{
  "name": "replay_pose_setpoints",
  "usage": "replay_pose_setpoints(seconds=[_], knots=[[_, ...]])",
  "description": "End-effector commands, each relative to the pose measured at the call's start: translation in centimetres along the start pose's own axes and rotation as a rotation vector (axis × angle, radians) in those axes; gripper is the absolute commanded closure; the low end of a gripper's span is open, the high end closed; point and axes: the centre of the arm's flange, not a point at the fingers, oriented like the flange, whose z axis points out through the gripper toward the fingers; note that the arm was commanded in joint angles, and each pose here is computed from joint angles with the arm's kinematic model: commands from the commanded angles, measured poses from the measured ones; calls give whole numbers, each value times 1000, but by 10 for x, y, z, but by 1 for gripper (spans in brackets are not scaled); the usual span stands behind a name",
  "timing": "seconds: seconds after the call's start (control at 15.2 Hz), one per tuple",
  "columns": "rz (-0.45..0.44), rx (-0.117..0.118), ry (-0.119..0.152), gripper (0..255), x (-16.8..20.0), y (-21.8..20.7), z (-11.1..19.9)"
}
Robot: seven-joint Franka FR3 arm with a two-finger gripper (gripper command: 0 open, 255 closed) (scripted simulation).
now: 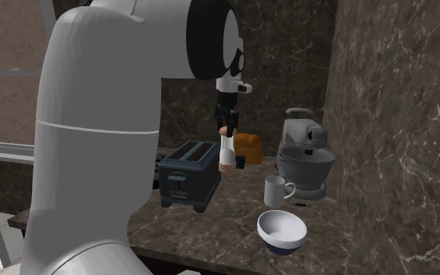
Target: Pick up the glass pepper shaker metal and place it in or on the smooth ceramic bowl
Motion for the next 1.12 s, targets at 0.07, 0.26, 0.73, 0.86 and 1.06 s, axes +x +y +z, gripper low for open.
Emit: replay_pose_setpoints(seconds=[0.07, 0.26, 0.73, 0.86, 1.06], knots=[[0, 0, 0, 255, -1, -2, -15], [0, 0, 0, 255, 0, 35, -28], [0, 0, 0, 255, 2, 122, -59], [0, 0, 0, 255, 3, 147, -67], [0, 0, 0, 255, 3, 185, -80]])
